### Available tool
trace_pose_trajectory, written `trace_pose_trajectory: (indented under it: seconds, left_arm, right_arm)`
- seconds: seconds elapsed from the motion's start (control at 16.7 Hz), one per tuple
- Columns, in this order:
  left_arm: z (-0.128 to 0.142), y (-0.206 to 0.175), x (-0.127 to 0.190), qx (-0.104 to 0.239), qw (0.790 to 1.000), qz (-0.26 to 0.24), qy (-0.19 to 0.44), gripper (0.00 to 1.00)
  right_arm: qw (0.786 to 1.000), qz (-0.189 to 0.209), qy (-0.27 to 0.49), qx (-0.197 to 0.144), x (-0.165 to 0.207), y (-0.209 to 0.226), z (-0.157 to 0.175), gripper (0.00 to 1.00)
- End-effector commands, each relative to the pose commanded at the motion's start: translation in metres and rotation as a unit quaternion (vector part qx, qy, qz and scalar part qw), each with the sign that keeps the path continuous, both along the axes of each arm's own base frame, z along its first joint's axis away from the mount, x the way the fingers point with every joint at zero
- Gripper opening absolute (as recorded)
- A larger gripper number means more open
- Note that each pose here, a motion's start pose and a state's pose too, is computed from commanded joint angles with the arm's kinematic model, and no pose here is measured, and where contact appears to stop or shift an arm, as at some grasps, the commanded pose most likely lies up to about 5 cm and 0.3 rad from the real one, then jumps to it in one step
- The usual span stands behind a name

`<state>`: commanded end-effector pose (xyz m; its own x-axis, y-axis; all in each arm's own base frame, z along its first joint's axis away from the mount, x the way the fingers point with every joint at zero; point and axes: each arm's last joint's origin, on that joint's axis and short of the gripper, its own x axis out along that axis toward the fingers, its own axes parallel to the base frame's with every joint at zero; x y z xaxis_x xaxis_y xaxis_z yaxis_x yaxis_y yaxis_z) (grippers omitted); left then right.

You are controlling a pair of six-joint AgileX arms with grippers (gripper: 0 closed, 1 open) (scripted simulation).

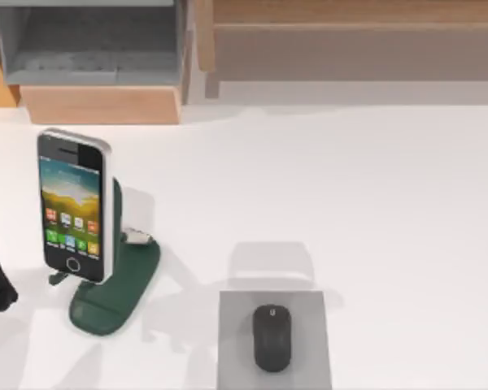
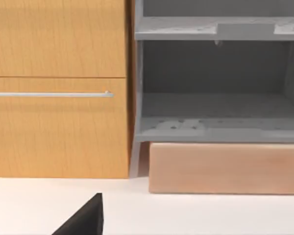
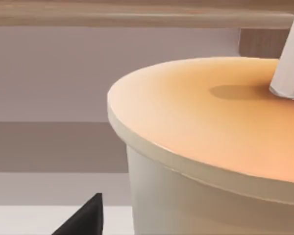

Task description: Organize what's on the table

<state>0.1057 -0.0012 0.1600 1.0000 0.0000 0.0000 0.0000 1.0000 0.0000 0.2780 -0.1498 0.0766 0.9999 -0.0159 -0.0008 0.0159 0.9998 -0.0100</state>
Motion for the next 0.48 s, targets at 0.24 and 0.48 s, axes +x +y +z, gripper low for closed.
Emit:
trace_pose_trajectory:
  seconds: [0.24, 0.48]
  left_arm:
    - [0.0000, 0.0000, 0.0000, 0.000, 1.000, 0.000, 0.000, 1.00]
    - [0.0000, 0.0000, 0.0000, 0.000, 1.000, 0.000, 0.000, 1.00]
  right_arm:
    - [1.000, 0.000, 0.000, 0.000, 0.0097, 0.0002, -0.0001, 1.00]
    - [1.000, 0.000, 0.000, 0.000, 0.0097, 0.0002, -0.0001, 0.85]
